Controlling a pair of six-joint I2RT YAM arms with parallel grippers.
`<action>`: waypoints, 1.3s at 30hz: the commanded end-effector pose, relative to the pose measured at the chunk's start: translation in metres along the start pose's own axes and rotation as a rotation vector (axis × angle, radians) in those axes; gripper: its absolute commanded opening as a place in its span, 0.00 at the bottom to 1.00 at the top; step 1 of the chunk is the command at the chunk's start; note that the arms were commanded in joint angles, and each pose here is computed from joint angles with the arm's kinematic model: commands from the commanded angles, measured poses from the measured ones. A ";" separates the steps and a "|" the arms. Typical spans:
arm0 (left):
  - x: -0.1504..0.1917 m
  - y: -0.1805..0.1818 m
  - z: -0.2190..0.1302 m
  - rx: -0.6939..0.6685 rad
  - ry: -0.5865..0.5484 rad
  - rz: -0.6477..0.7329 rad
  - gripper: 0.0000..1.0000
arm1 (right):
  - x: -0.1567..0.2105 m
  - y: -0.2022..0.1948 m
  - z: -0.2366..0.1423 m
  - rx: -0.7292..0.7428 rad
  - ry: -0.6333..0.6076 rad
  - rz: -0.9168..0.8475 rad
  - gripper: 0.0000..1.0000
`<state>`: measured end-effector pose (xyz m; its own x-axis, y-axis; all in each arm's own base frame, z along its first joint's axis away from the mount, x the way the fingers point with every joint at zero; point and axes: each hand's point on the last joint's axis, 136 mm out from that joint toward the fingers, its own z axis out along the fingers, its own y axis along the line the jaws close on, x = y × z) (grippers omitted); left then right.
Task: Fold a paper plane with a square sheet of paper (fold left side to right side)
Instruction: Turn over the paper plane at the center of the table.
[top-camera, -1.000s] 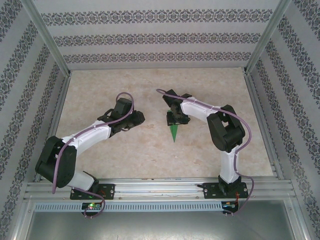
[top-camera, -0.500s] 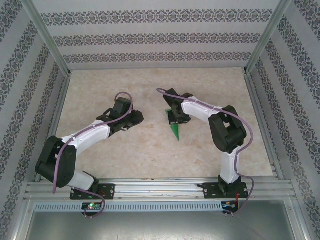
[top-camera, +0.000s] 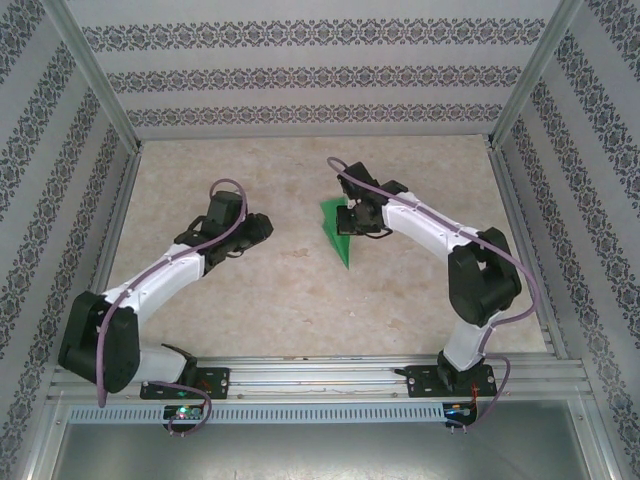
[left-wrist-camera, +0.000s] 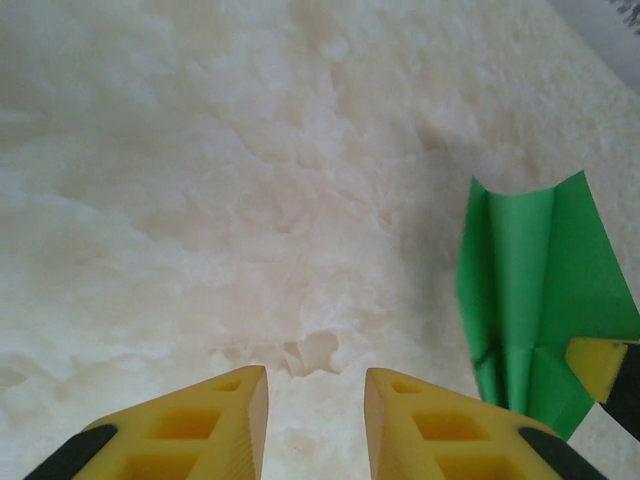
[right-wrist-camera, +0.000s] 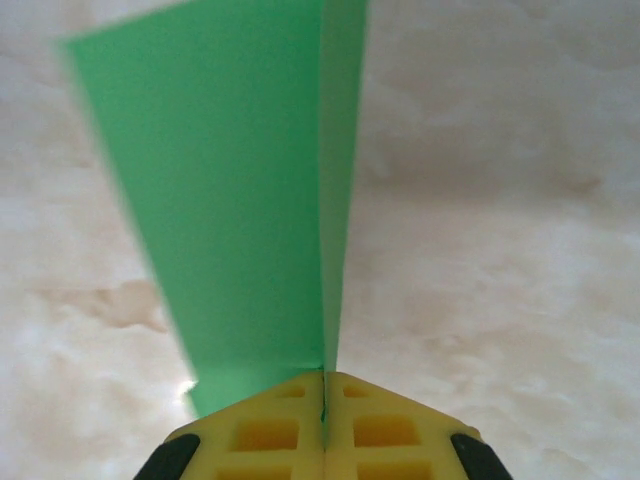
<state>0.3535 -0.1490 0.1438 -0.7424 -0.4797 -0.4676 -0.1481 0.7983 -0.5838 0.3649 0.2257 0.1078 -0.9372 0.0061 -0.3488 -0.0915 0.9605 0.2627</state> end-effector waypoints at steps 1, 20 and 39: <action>-0.005 0.018 -0.015 -0.056 -0.037 0.017 0.34 | -0.004 0.039 -0.002 -0.261 0.005 0.065 0.00; -0.015 0.048 -0.047 -0.092 -0.125 -0.022 0.47 | 0.024 0.067 0.088 -0.491 0.078 0.237 0.00; -0.002 0.029 -0.014 0.026 0.013 -0.061 0.46 | 0.027 0.030 0.053 -0.295 0.043 0.142 0.38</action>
<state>0.3305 -0.1130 0.1243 -0.7482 -0.5086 -0.4260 -0.2096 0.7905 -0.5755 0.3537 0.2838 0.0421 -0.9681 0.1465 -0.2035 -0.0118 0.7841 0.6205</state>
